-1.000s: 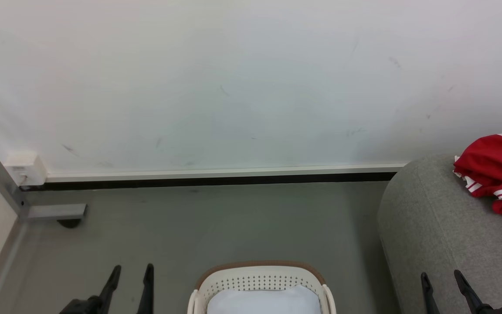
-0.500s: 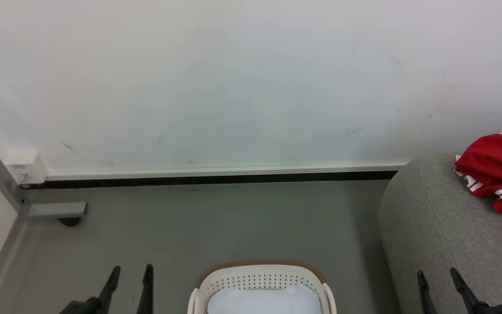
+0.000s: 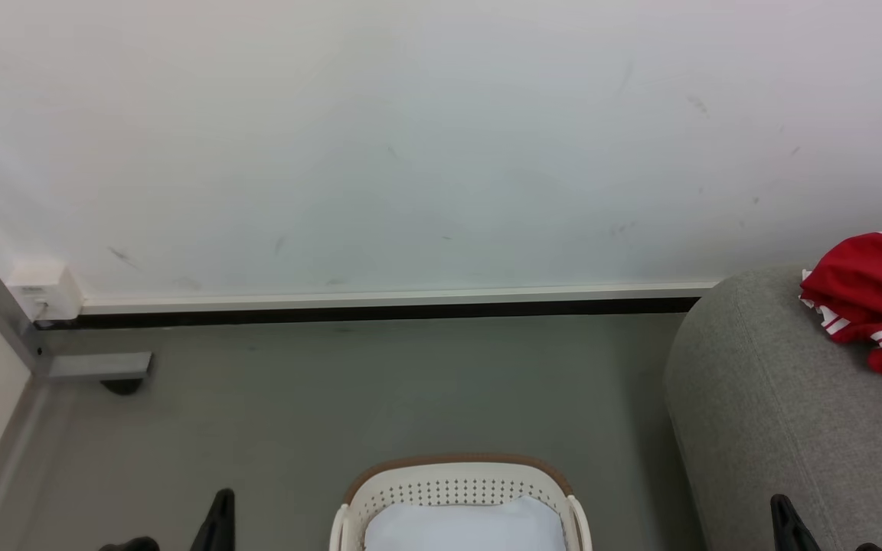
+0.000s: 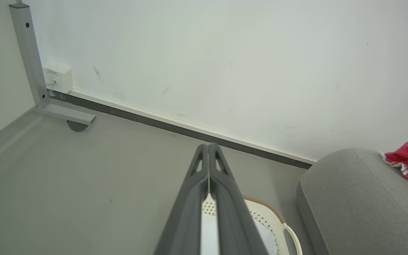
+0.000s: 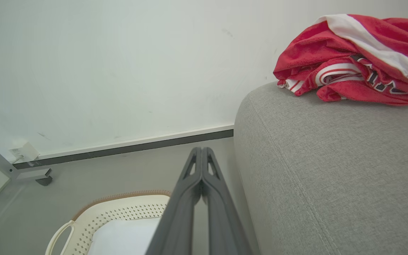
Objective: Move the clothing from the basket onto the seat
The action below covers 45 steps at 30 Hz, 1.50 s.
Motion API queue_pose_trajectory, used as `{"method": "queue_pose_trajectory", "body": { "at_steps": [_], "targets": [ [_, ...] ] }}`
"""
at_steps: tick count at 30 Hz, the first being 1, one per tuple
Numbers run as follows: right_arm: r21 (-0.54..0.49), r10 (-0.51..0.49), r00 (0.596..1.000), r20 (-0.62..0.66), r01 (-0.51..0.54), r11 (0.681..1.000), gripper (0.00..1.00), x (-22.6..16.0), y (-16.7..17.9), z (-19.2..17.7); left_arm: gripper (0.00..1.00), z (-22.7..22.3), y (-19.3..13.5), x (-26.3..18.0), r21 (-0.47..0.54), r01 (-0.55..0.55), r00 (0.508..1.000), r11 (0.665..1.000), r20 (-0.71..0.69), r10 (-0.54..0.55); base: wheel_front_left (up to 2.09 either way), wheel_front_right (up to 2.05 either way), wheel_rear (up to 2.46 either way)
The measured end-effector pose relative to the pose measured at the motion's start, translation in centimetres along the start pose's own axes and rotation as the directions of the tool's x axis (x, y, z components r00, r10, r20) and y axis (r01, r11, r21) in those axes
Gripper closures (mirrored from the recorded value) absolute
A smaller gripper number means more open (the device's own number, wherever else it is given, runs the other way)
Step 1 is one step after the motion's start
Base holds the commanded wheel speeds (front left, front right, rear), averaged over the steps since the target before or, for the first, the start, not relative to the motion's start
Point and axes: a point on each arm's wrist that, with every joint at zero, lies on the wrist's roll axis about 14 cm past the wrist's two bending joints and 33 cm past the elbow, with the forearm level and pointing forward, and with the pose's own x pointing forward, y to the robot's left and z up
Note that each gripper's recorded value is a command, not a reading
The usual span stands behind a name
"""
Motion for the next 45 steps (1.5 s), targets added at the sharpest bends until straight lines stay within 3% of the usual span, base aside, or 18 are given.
{"method": "queue_pose_trajectory", "body": {
  "at_steps": [17, 29, 45],
  "targets": [
    [0.270, -0.039, 0.999, 0.010, 0.035, 0.962, 1.00, 0.8, -0.5, 1.1, 1.00, 0.6, 0.7, 0.7, -0.268, -0.043, 0.999, 0.962, -0.010, 0.041, 0.00, 0.00, 0.00],
    [0.437, -0.051, 0.999, 0.020, 0.037, 0.899, 1.00, 1.4, -0.6, 2.0, 1.00, 1.0, 1.0, 1.2, -0.425, -0.056, 0.998, 0.903, -0.016, 0.055, 0.00, 0.00, 0.00],
    [0.610, -0.054, 0.998, 0.025, 0.027, 0.792, 1.00, 2.1, -0.7, 2.7, 1.00, 1.5, 1.2, 1.7, -0.602, -0.058, 0.998, 0.797, -0.016, 0.060, 0.00, 0.00, 0.00]
  ]
}}
